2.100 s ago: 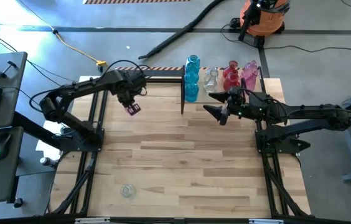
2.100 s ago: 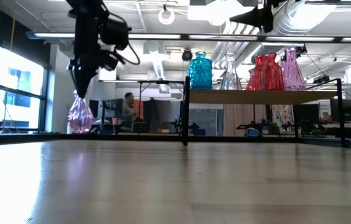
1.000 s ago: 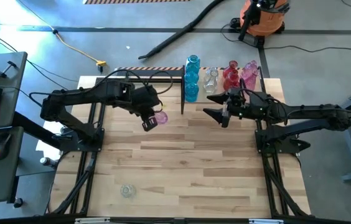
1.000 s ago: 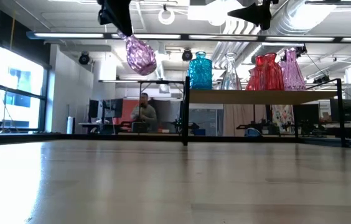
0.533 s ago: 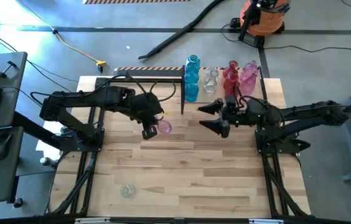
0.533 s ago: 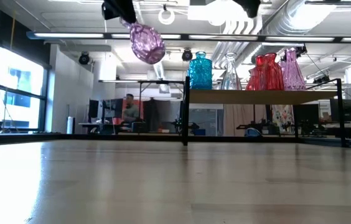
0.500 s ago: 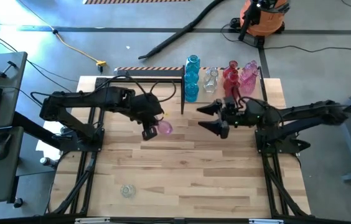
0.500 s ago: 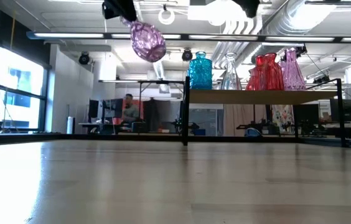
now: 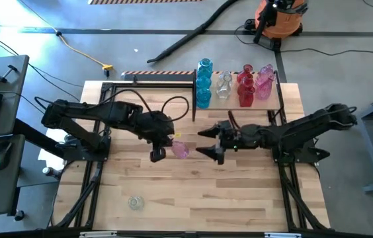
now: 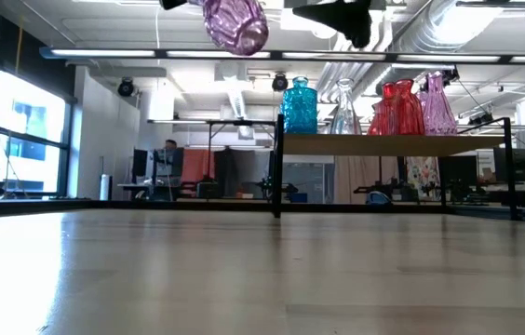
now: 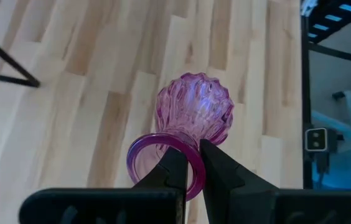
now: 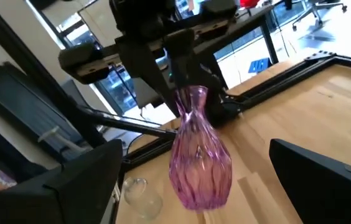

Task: Sort vases onto shelf
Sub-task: Put the purple vase on the shelf aligned with the other purple vase

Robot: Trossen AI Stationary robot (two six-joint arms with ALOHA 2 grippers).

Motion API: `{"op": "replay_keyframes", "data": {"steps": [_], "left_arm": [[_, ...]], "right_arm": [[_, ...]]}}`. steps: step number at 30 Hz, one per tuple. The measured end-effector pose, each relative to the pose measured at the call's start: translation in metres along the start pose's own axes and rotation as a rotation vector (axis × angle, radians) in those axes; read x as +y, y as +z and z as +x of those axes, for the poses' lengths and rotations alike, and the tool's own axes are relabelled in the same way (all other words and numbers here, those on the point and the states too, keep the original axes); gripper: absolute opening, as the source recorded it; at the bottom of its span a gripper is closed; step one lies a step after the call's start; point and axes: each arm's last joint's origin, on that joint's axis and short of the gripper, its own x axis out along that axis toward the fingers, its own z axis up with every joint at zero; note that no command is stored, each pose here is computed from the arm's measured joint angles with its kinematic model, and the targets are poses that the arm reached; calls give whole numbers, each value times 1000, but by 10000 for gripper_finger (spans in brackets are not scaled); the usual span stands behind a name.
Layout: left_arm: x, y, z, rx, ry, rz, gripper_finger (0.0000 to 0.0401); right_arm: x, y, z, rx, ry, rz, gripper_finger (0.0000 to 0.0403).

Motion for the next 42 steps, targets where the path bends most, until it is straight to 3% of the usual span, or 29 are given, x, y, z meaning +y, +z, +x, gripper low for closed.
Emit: {"op": "replay_keyframes", "data": {"steps": [4,12,18,30,42], "left_arm": [[-9,-1,0,-10,-33,23,12],[-19,-5,-1,1,-65,50,12],[-22,-6,-1,2,-69,50,12],[-21,-5,-1,-10,-39,59,12],[-20,-4,-1,-24,-21,58,12]], "right_arm": [[12,2,19,52,-3,-39,398],[29,13,55,274,-116,-160,398],[37,17,75,332,-122,-215,398],[29,11,100,388,-104,-74,398],[26,9,104,391,-114,-42,398]]}}
